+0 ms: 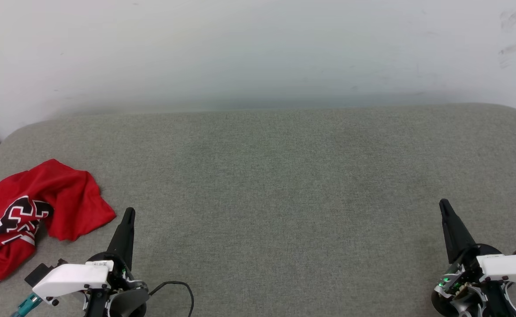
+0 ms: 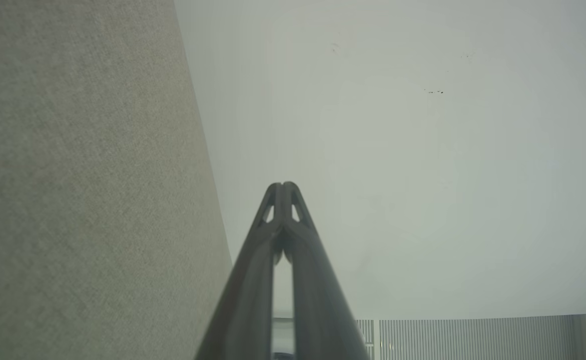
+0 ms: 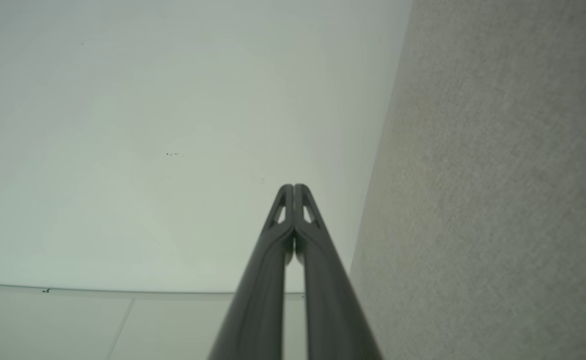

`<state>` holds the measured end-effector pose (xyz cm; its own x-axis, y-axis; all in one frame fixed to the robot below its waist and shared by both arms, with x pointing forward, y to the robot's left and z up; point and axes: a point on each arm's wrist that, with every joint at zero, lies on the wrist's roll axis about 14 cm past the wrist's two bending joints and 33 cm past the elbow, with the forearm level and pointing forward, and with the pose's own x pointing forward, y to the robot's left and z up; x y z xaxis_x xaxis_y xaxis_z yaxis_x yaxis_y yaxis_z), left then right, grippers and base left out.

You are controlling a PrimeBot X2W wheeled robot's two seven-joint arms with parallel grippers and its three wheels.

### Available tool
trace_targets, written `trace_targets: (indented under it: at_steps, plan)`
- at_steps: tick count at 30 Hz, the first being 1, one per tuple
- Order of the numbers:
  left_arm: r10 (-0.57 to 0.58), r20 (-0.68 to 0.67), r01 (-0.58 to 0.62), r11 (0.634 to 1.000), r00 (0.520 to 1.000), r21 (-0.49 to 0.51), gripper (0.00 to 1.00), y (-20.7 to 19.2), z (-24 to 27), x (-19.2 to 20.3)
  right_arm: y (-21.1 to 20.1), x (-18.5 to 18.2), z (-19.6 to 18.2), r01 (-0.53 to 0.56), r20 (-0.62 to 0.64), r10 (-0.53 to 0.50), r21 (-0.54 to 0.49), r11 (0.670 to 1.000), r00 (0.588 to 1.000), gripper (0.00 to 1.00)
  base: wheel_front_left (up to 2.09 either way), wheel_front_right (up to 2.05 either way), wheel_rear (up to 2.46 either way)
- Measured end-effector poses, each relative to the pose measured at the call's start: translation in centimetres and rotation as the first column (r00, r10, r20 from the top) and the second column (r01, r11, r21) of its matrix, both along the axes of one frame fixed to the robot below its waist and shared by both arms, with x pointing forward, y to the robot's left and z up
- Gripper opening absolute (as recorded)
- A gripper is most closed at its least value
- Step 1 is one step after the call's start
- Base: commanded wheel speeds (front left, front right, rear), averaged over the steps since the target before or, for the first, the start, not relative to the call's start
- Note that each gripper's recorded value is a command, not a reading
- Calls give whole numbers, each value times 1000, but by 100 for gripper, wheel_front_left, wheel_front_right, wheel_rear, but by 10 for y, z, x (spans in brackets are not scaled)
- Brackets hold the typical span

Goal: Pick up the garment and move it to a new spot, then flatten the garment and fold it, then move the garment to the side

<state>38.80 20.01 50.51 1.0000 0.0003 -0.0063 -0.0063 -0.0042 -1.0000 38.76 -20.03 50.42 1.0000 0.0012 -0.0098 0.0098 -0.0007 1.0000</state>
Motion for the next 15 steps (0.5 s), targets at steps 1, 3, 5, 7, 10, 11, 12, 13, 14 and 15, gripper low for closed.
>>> trace_targets:
  at_steps: [1,3,5,7,10,11,12,13,14,15]
  plan:
    - [0,0,0,1000,1000,0,0,0,0,0,0,0,0,0,0,0,0,1000,1000,0,0,0,0]
    - [0,0,0,1000,1000,0,0,0,0,0,0,0,0,0,0,0,0,1000,1000,0,0,0,0]
    - [0,-3,0,1000,1000,-1,100,0,-1,0,0,0,-1,0,-3,0,0,1000,1000,100,0,0,0]
    - [-1,-30,1,1000,1000,-3,100,-1,-10,-4,0,-4,-10,2,-31,-2,2,1000,1000,100,0,0,0]
    - [1,-83,-2,1000,997,-8,100,-1,-28,-13,-2,-13,-28,6,-83,-6,4,1000,997,100,0,0,0]
    - [3,-90,-4,1000,996,-8,100,-1,-30,-14,-2,-15,-31,11,-91,-11,3,1000,996,100,0,0,0]
    - [8,-90,-9,1000,996,-7,100,-1,-30,-14,-3,-15,-31,14,-92,-14,1,1000,996,100,0,0,0]
    - [11,-86,-12,1000,996,-3,100,0,-29,-14,-3,-15,-30,17,-90,-17,-4,1000,996,100,0,0,0]
    - [17,-84,-16,1000,996,5,100,0,-28,-14,-3,-15,-30,20,-89,-21,-12,1000,996,100,0,0,0]
    - [21,-83,-20,1000,996,14,100,1,-28,-14,-4,-15,-29,24,-89,-26,-20,1000,996,100,0,0,0]
